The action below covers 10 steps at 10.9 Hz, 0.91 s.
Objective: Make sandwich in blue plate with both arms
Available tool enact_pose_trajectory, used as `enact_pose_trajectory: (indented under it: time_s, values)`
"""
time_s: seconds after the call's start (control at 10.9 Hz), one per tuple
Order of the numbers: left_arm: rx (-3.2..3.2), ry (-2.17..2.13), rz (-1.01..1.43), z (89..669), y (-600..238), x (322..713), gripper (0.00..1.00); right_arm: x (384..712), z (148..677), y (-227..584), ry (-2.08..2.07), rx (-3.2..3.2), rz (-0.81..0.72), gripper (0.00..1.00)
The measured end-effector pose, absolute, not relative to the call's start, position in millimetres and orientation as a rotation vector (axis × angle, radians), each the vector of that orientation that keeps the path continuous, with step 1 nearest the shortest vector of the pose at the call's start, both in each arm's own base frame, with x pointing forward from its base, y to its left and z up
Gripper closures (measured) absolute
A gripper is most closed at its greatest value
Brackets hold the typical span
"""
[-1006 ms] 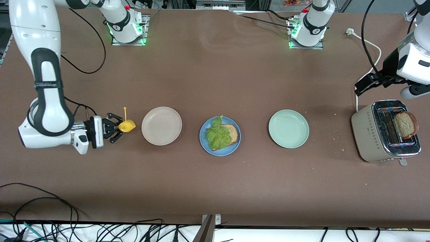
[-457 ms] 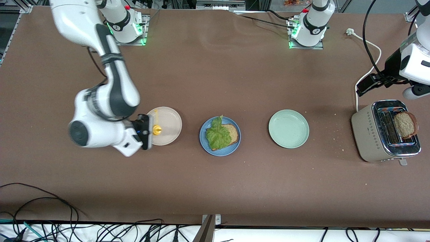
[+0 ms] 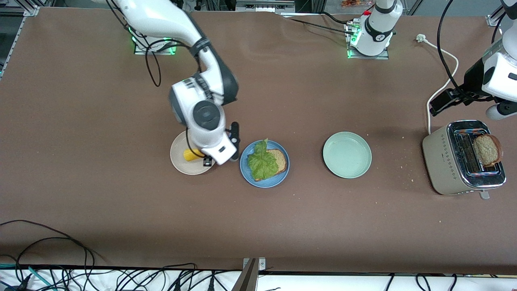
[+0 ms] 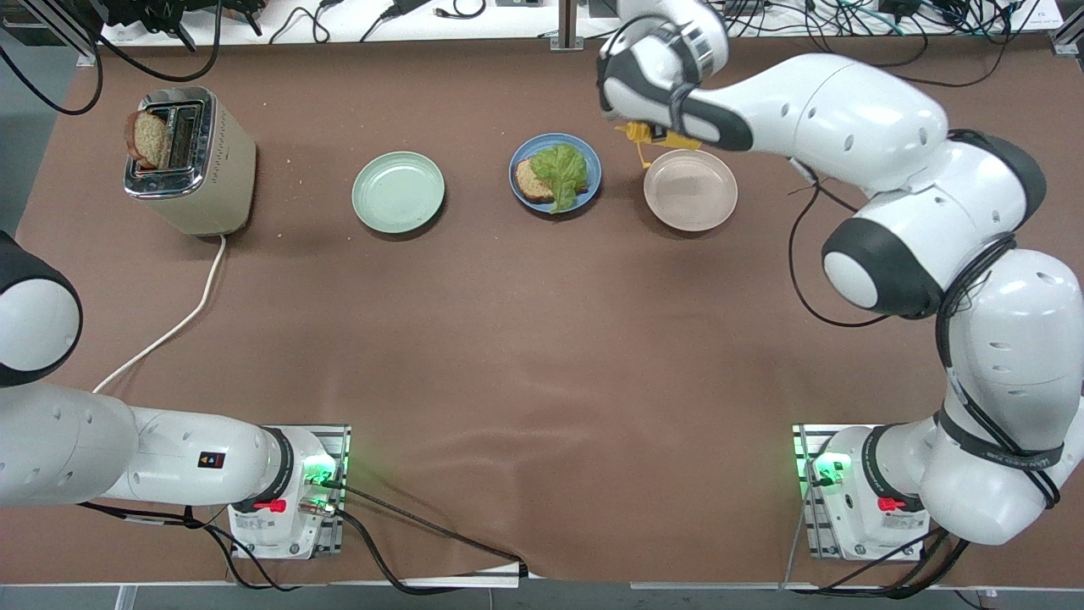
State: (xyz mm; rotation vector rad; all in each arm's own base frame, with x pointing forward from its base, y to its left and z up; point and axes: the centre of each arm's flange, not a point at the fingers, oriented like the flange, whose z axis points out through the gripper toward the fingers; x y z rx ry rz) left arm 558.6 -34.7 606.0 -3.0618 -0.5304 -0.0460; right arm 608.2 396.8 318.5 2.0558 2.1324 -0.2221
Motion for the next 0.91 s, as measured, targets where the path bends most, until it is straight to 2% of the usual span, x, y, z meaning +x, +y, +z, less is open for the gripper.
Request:
enact_pose_trajectory:
  time_s: [0.37,0.55,0.91]
  values:
    - [-3.063,-0.524,-0.047,606,-37,558,0.0,564,277,456,2.092,1.699,-0.323,0.93]
    - [-3.063,-0.524,-0.047,606,-37,558,0.0,565,268,454,2.083,1.68,-0.342,0.93]
    - [-3.063,-0.524,-0.047,606,-37,558,0.0,572,282,447,2.053,1.701,-0.361,0.93]
